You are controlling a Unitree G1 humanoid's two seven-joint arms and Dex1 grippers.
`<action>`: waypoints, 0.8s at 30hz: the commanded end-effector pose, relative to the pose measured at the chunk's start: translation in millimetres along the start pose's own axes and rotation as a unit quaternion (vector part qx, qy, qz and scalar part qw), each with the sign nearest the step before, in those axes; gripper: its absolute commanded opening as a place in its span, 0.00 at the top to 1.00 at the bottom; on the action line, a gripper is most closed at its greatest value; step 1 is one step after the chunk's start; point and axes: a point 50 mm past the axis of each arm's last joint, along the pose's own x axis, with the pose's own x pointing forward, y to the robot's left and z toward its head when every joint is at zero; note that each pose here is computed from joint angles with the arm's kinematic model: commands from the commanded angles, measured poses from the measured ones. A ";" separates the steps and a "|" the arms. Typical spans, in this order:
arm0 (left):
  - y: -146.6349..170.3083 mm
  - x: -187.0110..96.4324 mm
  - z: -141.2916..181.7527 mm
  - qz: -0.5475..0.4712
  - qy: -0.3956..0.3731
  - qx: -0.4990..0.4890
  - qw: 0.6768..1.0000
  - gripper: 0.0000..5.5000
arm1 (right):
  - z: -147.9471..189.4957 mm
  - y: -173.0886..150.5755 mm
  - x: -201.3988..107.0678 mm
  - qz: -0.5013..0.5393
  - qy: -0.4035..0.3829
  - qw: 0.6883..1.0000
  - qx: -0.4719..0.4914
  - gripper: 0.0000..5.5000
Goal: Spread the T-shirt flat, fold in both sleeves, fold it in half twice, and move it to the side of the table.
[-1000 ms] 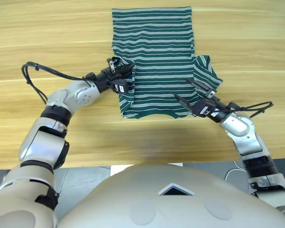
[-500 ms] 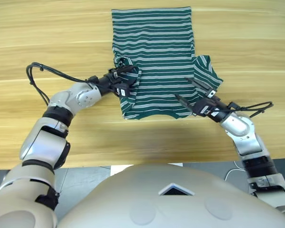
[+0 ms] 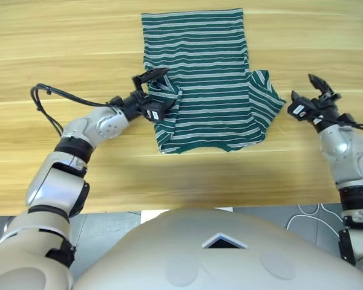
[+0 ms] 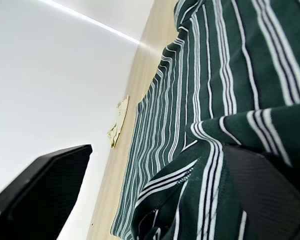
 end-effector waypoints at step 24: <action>9.3 -3.9 -2.2 0.021 -0.003 0.015 1.000 0.12 | 17.3 48.7 -17.4 0.169 -0.038 0.984 -0.027 0.65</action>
